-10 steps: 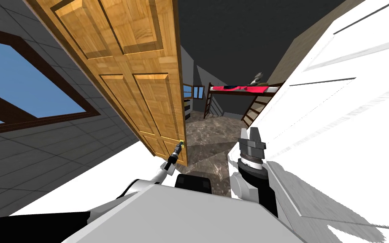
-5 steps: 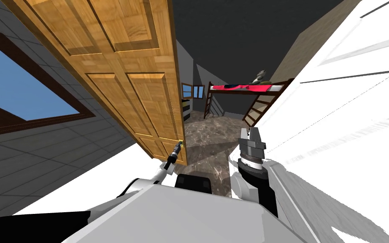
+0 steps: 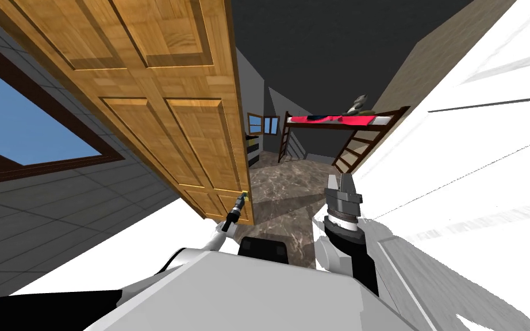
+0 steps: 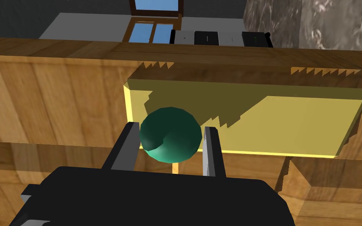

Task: Push the door open

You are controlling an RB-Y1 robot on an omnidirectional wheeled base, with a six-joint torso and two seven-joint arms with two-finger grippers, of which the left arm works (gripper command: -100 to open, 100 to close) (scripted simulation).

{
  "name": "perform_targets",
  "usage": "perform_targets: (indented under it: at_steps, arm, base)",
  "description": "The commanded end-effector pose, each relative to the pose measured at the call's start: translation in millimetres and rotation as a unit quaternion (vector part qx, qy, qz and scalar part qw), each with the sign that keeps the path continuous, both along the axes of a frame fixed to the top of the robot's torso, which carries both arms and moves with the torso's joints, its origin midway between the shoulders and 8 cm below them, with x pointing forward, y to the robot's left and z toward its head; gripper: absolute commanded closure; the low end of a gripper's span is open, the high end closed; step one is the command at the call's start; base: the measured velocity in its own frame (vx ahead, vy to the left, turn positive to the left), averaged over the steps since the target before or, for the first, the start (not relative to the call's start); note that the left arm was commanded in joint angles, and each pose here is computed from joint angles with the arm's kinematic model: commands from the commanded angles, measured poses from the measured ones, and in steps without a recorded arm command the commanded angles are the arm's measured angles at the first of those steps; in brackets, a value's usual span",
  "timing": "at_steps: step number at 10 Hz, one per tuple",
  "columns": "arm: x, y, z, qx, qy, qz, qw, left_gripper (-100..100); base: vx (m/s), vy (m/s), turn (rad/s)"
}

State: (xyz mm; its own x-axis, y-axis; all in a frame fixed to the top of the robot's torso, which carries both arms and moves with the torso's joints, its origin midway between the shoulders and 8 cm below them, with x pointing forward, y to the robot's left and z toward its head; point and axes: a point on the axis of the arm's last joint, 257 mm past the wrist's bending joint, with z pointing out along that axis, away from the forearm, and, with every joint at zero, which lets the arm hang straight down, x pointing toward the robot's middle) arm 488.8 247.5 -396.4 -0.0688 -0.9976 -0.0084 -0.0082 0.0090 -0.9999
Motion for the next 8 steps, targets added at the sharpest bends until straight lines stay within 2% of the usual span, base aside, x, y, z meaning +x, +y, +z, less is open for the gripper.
perform_targets:
  at_steps: [1,2,3,4,5,6,7,8]
  arm:
    - [3.6,13.0,4.4,0.004,-0.007,0.011,0.9999,100]
    - [4.2,13.0,5.4,0.004,-0.009,0.011,0.9999,100]
    - [3.5,25.1,4.8,0.004,-0.007,0.026,0.9996,100]
    - [3.4,28.2,4.9,0.004,-0.007,0.03,0.9995,100]
    - [-0.5,28.3,-2.3,0.004,0.002,0.031,0.9995,100]
    - [3.4,28.2,4.9,0.004,-0.007,0.03,0.9995,100]
    - [2.8,40.6,5.2,0.004,-0.007,0.046,0.9989,100]
    - [2.7,43.7,5.3,0.004,-0.007,0.05,0.9987,100]
  base:
    - [0.114,-0.051,0.025]
    - [0.049,-0.003,-0.011]
    - [0.154,-0.044,0.037]
    - [0.188,-0.08,0.081]
    - [0.117,-0.05,0.017]
    - [0.036,-0.009,0.0]
    - [0.127,-0.04,0.062]
    - [0.19,-0.078,0.059]
